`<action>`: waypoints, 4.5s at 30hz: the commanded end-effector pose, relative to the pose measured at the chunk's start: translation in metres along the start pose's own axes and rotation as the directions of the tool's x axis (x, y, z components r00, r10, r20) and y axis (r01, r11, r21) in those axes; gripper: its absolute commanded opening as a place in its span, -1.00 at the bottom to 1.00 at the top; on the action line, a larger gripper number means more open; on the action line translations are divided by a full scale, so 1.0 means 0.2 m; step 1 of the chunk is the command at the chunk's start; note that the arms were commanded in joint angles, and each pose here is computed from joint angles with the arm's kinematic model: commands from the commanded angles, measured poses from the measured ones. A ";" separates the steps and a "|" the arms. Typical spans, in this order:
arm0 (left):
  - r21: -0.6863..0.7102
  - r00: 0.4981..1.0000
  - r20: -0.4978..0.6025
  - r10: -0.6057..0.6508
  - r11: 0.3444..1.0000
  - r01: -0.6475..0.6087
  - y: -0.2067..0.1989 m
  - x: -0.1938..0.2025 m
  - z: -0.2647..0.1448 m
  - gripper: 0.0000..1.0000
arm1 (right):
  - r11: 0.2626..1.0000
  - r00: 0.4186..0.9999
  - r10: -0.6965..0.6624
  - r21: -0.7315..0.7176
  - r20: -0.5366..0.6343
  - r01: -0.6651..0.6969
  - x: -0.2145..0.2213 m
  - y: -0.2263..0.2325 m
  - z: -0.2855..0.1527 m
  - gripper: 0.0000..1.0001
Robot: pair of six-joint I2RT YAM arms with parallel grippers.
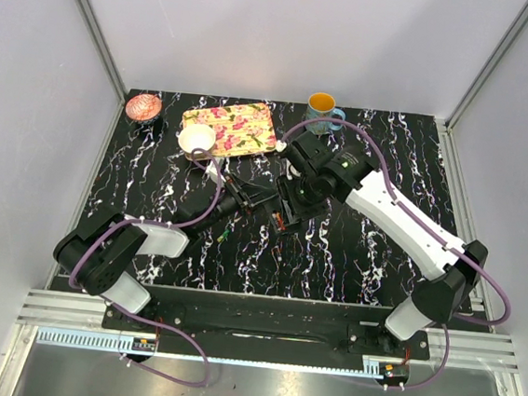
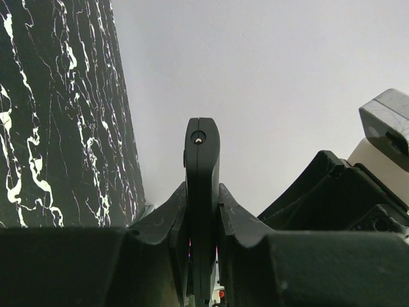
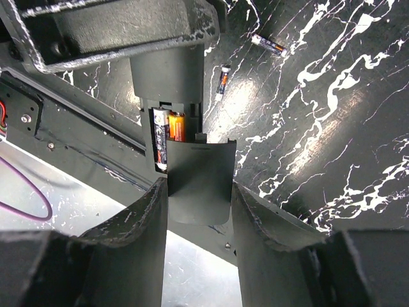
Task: Load the batteries into the remote control
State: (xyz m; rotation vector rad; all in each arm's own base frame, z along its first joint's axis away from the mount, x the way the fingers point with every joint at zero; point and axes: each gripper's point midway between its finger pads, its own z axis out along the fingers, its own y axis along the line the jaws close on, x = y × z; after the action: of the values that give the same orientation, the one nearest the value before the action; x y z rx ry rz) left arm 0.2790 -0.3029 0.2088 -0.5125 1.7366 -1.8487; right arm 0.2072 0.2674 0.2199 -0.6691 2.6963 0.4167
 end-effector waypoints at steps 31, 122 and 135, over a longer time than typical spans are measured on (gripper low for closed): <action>0.040 0.999 0.037 0.016 0.999 -0.018 -0.10 0.01 0.04 -1.00 | 0.998 0.996 -0.061 -0.029 -0.058 0.060 -0.01 0.10 0.07 -1.00; 0.105 1.000 -0.007 -0.024 0.994 0.025 -0.18 0.08 0.04 -1.00 | 0.999 0.999 -0.042 0.004 0.002 0.042 -0.08 0.08 0.10 -0.01; 0.100 1.000 -0.005 -0.024 0.995 0.024 -0.17 0.08 0.04 -1.00 | 0.999 0.999 -0.036 0.003 0.004 0.036 -0.09 0.09 0.09 -0.01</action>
State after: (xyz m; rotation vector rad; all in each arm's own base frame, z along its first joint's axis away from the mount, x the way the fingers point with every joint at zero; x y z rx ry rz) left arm 0.2712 -0.3156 0.1985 -0.5627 1.7813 -1.8286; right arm 0.2105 0.2839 0.1987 -0.7361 2.7287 0.3492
